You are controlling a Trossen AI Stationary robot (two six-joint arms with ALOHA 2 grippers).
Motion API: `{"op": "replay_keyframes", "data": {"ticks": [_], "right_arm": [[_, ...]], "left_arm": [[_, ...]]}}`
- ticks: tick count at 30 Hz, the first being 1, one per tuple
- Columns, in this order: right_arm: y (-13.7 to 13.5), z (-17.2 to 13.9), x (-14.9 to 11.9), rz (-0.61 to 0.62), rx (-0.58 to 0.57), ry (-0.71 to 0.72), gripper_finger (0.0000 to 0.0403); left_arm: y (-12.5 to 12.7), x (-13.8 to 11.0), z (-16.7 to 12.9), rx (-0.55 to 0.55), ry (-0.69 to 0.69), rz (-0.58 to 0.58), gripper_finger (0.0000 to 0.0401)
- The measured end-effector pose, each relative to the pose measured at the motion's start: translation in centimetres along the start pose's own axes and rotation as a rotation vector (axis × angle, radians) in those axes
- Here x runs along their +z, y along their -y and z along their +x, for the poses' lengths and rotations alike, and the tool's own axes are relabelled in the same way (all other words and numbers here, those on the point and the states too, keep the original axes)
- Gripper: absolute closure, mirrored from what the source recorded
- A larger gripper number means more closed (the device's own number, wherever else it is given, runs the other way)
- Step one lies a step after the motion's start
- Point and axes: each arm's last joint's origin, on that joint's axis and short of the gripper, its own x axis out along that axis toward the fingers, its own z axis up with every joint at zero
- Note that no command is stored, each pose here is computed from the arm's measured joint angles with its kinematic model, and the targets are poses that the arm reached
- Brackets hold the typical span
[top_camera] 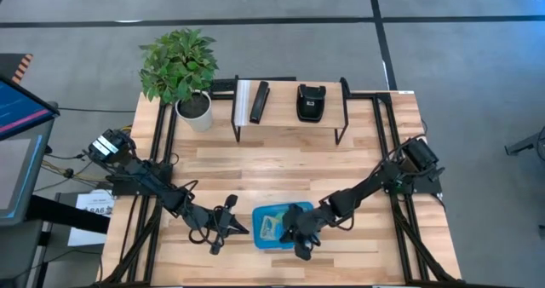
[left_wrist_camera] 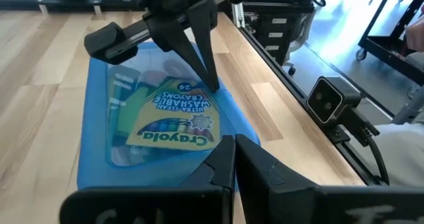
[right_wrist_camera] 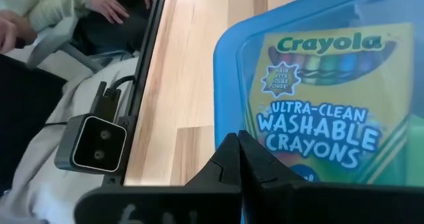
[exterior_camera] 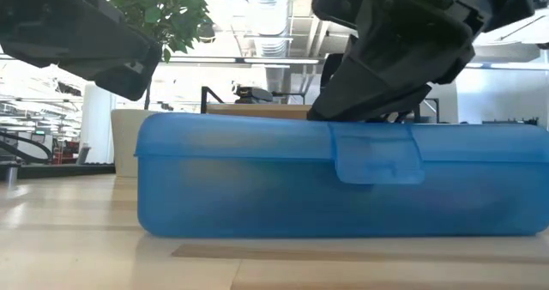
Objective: Pack school essentials
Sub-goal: Close the blue pencil box, then return to Home Position
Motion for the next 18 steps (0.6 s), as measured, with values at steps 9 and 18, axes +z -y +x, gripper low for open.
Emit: {"op": "replay_keyframes", "data": {"ticks": [9, 18], "right_arm": [[3.4, 0.0, 2.9, 0.0, -0.072, 0.031, 0.0399], [4.3, -1.2, 6.6, -0.1, -0.013, 0.096, 0.0381]], "left_arm": [[0.0, 1.7, -1.0, -0.005, 0.058, 0.043, 0.0401], [-0.6, 4.5, -4.0, 0.08, 0.093, 0.123, 0.0401]]}}
